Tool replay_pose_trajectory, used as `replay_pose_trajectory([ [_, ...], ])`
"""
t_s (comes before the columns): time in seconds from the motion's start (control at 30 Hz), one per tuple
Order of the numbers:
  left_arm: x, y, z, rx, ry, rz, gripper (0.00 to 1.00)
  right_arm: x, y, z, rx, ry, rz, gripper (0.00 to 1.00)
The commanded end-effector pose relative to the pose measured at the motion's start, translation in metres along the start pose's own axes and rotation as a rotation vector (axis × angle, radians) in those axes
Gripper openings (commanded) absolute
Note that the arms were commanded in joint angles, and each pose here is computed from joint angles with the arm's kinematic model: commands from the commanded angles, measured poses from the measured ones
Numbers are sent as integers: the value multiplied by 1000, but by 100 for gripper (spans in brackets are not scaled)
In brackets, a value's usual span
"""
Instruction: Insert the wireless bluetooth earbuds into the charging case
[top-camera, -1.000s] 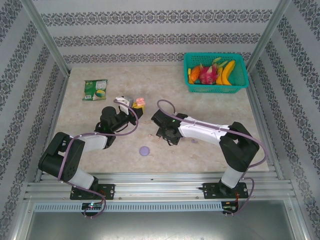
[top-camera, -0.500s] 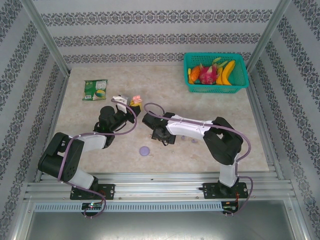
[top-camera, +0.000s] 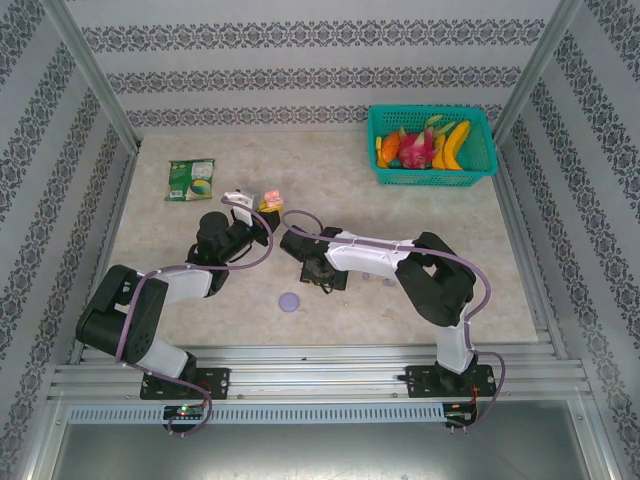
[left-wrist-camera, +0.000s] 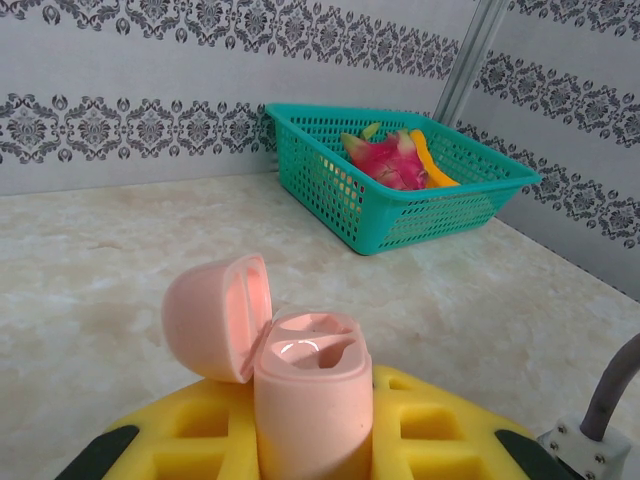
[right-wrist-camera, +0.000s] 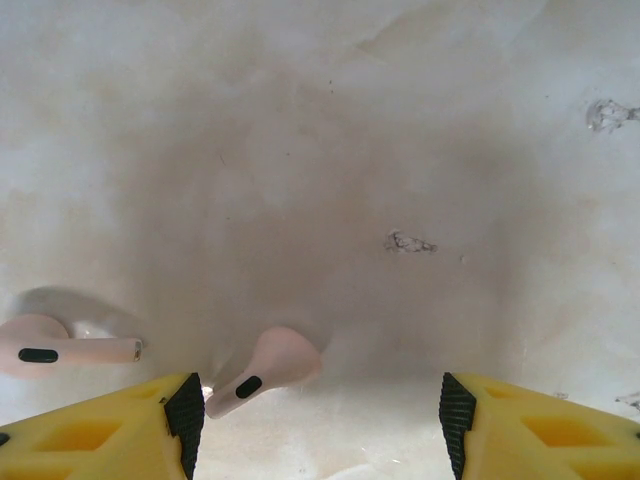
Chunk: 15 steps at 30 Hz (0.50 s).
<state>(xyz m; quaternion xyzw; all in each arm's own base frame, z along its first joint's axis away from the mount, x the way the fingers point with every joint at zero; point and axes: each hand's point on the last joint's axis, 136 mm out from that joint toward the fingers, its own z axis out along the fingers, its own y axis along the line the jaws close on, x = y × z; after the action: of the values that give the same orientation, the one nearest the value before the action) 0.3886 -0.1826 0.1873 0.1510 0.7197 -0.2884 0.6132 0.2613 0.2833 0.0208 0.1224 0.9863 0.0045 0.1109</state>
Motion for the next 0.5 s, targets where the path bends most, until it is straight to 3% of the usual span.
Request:
replay_pose_trajectory([
  [0.0,-26,-3,-4,15,-84,18,0,6,-3,2,30,13,-36,65],
  [0.47,-29,-3,-2,23,-90,5,0,11,-25,-2,51,2,-36,65],
])
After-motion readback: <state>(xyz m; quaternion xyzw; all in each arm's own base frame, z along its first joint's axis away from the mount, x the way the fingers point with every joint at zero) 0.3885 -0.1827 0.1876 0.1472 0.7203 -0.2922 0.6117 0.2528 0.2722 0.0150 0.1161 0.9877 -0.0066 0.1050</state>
